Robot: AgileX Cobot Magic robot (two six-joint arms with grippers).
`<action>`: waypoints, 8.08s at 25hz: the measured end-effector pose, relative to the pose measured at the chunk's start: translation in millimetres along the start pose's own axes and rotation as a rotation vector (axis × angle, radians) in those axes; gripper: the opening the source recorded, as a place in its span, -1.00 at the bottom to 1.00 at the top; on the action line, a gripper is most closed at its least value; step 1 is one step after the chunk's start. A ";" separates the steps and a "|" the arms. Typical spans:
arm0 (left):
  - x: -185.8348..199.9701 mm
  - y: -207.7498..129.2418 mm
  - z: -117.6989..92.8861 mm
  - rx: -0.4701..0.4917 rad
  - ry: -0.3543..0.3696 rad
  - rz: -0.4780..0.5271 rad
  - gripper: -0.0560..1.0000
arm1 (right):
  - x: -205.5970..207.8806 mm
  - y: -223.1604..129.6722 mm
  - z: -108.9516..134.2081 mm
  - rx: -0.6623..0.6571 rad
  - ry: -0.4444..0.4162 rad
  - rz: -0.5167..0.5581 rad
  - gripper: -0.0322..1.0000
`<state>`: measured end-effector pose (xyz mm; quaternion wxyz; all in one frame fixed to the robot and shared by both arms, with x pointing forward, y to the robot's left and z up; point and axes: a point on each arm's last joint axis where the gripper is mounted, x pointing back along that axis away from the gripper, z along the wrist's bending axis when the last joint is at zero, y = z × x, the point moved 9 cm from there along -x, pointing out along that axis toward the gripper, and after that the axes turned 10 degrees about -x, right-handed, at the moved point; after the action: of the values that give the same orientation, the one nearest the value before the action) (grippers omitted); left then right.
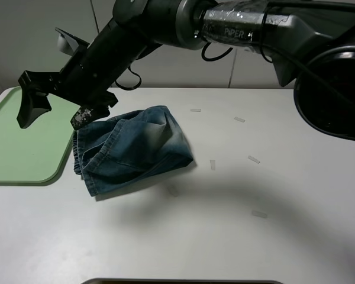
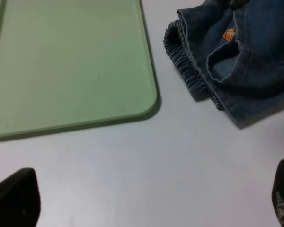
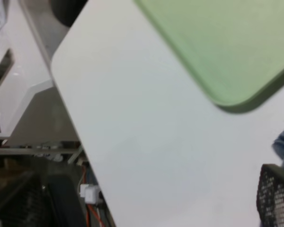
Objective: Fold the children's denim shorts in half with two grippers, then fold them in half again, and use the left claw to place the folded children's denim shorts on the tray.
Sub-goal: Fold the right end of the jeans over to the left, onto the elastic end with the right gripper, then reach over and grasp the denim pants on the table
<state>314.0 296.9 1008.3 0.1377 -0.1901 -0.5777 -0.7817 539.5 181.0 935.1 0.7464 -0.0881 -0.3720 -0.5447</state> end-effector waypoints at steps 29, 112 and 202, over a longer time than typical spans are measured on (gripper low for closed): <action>0.0 0.0 0.0 -0.001 0.000 0.000 0.96 | 47.5 29.1 -165.6 0.102 -0.496 -0.009 0.41; 0.2 -2.2 7.6 -0.025 0.042 0.013 0.96 | -3.4 27.5 -46.5 0.185 -0.160 -0.011 0.41; 0.3 -2.4 8.4 -0.028 0.046 0.014 0.96 | 367.1 -357.5 -89.4 -0.017 -0.835 -0.973 0.41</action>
<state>313.8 305.6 1008.5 0.1539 -0.1781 -0.5621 -0.7929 314.0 -281.3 1013.0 0.2054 -0.1197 -0.6247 -0.7438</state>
